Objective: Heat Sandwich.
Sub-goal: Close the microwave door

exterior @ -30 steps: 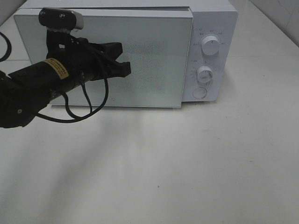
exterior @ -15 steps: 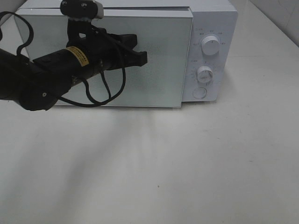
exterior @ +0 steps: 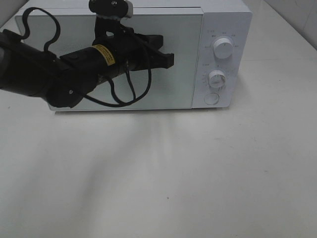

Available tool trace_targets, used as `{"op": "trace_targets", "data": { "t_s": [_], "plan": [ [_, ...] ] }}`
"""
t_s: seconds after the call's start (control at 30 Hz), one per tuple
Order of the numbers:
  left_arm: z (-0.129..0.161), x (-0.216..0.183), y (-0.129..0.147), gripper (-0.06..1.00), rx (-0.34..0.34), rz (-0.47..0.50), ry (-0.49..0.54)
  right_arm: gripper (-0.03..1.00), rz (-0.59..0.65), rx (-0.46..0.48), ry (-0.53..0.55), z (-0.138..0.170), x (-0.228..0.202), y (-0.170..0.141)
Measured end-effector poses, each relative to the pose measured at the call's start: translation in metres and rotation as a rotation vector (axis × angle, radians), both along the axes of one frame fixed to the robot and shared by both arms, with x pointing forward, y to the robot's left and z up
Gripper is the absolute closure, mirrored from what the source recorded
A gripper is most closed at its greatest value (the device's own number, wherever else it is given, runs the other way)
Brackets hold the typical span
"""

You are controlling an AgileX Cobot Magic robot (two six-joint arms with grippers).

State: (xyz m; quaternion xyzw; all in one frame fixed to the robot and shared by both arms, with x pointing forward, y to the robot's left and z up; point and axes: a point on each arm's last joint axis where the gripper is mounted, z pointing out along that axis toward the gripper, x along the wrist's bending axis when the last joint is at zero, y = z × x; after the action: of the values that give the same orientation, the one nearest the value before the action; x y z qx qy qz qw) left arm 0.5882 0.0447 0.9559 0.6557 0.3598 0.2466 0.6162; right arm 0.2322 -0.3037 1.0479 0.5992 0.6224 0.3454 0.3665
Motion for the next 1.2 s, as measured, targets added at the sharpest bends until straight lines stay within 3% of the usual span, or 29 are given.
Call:
{"op": "trace_targets", "data": {
  "t_s": [0.13, 0.83, 1.2],
  "plan": [
    [0.001, 0.003, -0.006, 0.94, 0.028, -0.012, 0.011, 0.29, 0.001, 0.001, -0.001, 0.0, 0.0, 0.0],
    [0.002, 0.001, -0.009, 0.94, 0.035, -0.015, 0.023, 0.29, 0.001, 0.001, -0.001, 0.0, 0.0, 0.0],
    [0.011, -0.022, 0.025, 0.94, 0.014, 0.055, 0.08, 0.29, 0.001, 0.001, -0.001, 0.0, 0.0, 0.0]
  ]
}}
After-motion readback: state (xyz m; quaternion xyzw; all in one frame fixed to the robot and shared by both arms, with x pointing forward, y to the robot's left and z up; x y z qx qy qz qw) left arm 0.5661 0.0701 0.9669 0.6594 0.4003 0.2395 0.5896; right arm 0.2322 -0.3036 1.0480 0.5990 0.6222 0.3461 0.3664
